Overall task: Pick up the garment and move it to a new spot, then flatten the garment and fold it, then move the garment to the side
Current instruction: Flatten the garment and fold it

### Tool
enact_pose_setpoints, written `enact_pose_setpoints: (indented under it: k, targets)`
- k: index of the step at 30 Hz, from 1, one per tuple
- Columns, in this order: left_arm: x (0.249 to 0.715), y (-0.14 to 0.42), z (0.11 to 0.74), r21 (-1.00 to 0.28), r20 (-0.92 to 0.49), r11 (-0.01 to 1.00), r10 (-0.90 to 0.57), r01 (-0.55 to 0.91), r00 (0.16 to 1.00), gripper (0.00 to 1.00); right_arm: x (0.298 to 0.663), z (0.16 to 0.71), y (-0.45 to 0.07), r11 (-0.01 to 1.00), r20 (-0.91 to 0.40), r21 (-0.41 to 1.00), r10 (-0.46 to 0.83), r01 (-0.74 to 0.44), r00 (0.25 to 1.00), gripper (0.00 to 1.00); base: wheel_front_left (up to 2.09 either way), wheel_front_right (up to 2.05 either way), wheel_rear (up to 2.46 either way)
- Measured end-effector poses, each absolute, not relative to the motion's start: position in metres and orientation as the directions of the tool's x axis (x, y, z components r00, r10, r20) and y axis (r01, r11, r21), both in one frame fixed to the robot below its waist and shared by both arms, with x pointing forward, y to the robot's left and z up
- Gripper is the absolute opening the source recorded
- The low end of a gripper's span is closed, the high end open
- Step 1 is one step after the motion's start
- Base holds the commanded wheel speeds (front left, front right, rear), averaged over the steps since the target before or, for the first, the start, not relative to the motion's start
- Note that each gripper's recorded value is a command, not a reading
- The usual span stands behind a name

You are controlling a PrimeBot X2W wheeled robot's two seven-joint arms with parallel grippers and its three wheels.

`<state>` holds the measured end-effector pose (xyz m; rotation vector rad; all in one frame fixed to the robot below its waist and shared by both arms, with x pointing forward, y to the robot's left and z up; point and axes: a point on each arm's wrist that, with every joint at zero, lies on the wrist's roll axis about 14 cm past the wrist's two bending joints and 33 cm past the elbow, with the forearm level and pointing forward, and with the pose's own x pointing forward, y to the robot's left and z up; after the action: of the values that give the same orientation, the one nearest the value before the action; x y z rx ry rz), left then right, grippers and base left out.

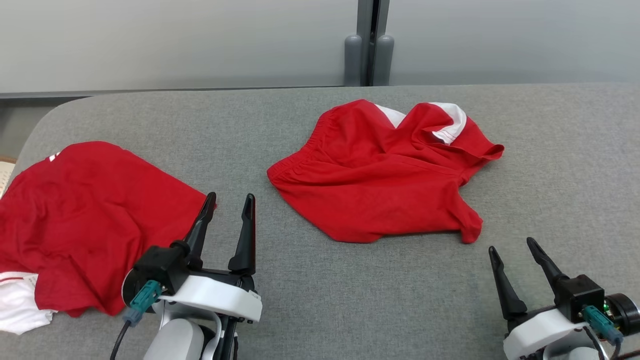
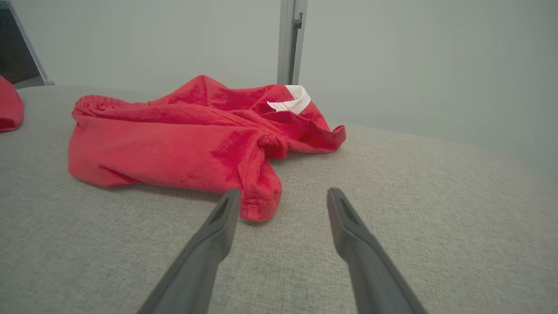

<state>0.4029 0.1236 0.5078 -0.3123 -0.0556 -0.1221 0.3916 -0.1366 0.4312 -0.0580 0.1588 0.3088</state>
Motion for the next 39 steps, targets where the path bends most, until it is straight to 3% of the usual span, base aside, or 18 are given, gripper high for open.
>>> enact_pose_setpoints:
  k: [13,18,19,20,21,27,33,39]
  targets:
    - [0.406,0.148,0.492,-0.285,0.026,0.957,-0.047,0.052,0.999,1.00,0.418,0.377,-0.111,0.905,-0.338,-0.065,0.377,-0.421,0.862,1.00,0.00,0.00,0.00]
    - [0.404,0.156,0.486,-0.281,0.007,0.959,-0.026,0.027,1.000,1.00,0.432,0.375,-0.103,0.898,-0.338,-0.068,0.389,-0.434,0.857,1.00,0.00,0.00,0.00]
    - [0.404,0.157,0.486,-0.281,0.006,0.960,-0.023,0.024,1.000,1.00,0.432,0.374,-0.101,0.896,-0.340,-0.069,0.392,-0.438,0.855,0.74,0.00,0.00,0.00]
    - [0.403,0.157,0.486,-0.280,0.006,0.960,-0.022,0.023,1.000,1.00,0.431,0.373,-0.101,0.896,-0.346,-0.065,0.392,-0.439,0.852,0.04,0.00,0.00,0.00]
    - [0.403,0.157,0.486,-0.280,0.007,0.960,-0.021,0.022,1.000,1.00,0.429,0.371,-0.099,0.894,-0.352,-0.064,0.396,-0.443,0.848,0.00,0.00,0.00,0.00]
    - [0.400,0.158,0.495,-0.283,0.029,0.959,-0.016,0.024,0.999,1.00,0.427,0.388,-0.084,0.880,-0.305,-0.051,0.436,-0.472,0.846,0.00,0.00,0.00,0.00]
    - [0.393,0.155,0.504,-0.289,0.054,0.957,-0.024,0.038,0.998,1.00,0.418,0.434,-0.043,0.837,-0.165,0.016,0.542,-0.548,0.824,0.00,0.00,0.00,0.00]
    - [0.386,0.150,0.509,-0.294,0.069,0.954,-0.034,0.053,0.997,1.00,0.405,0.503,-0.001,0.744,0.010,0.094,0.663,-0.661,0.748,0.00,0.00,0.00,0.00]
